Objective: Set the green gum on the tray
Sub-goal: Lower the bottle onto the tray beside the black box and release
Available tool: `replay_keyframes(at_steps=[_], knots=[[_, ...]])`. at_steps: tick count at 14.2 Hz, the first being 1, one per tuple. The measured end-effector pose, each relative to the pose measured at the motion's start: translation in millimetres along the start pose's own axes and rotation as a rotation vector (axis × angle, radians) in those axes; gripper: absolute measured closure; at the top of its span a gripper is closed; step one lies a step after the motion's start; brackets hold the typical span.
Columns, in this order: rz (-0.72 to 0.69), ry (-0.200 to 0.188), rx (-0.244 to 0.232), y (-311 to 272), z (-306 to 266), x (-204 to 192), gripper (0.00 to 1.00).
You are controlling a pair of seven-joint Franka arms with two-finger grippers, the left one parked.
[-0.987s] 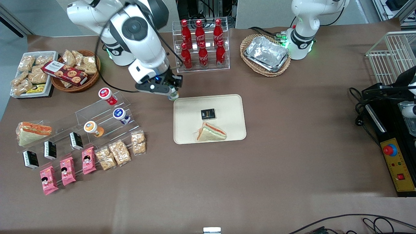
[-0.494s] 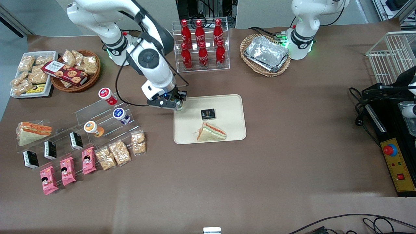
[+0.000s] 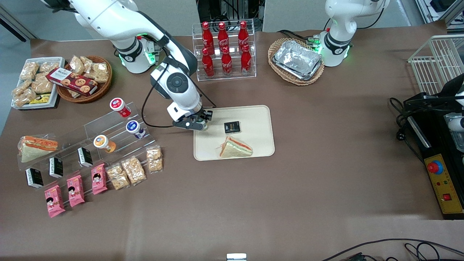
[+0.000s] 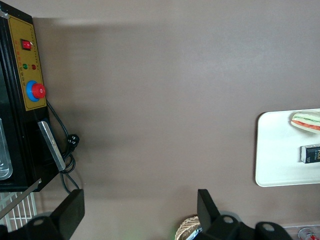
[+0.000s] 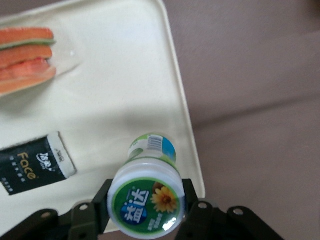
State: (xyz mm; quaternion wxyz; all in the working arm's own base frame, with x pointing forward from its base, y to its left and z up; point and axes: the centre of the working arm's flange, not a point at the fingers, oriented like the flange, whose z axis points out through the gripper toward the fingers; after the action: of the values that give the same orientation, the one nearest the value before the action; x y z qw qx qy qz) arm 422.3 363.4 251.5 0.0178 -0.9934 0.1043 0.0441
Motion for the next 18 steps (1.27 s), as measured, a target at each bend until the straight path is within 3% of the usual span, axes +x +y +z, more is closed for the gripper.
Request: replay_keyframes(at_steps=[7,11,14,16,18], knots=[[-0.005,-0.032,0.006,-8,25,-10,0.41],[-0.004,-0.032,0.007,-8,25,-9,0.39],[-0.002,-0.038,0.006,-8,29,-10,0.16],[-0.002,-0.04,0.006,-8,30,-10,0.11],[-0.002,-0.039,0.007,-8,30,-10,0.0]])
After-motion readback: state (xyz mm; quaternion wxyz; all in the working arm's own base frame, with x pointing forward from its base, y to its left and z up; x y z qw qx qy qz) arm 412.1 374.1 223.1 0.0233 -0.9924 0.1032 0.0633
